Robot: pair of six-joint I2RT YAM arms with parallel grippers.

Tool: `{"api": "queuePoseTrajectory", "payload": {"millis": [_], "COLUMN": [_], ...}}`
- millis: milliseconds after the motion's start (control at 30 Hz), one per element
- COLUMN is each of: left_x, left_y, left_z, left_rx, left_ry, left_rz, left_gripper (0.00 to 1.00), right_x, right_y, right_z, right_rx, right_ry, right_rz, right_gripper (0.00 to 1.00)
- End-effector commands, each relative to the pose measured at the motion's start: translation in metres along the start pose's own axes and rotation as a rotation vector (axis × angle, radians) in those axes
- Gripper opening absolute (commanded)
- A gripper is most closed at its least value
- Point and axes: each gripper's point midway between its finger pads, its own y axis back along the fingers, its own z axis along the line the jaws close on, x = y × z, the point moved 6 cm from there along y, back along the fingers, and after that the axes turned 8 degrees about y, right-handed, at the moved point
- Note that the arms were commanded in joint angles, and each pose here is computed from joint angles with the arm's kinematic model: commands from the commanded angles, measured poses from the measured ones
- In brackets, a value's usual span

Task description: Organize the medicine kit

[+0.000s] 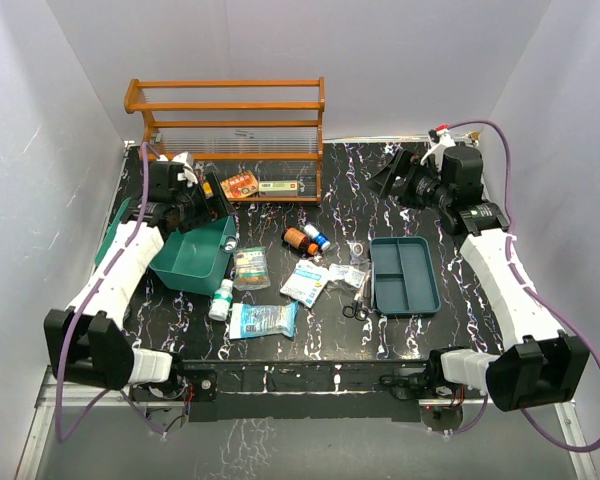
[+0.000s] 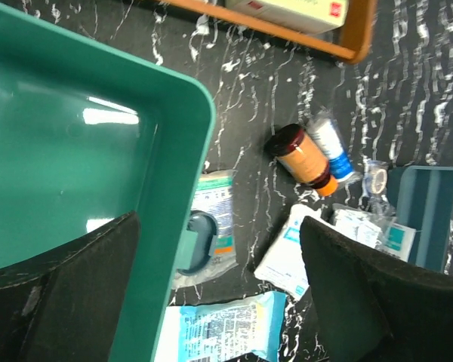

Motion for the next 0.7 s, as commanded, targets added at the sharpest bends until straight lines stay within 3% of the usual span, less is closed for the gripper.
{"api": "queuePoseTrajectory", "payload": {"millis": [0, 400, 667], "left_x": [-0.005, -0.002, 0.019], "left_y": [-0.017, -0.074, -0.080], "left_z": [0.005, 0.012, -0.008], "left_rx": [-0.041, -0.027, 0.073], "left_ry": [-0.001, -0.213, -0.324], "left_rz": [0.012, 0.068, 0.126], "left_gripper": [0.81, 0.46, 0.33], "right_x": [-0.008, 0.013, 0.023], "right_y": [-0.009, -0.035, -0.036], "right_z": [0.007, -0.007, -0.007], "right_rx": [-0.085, -0.070, -0.063], "right_ry": [-0.004, -0.040, -0.049], "right_rz": [-0.048, 0.031, 0.051], "right_gripper": [0.84, 0.79, 0.77]}}
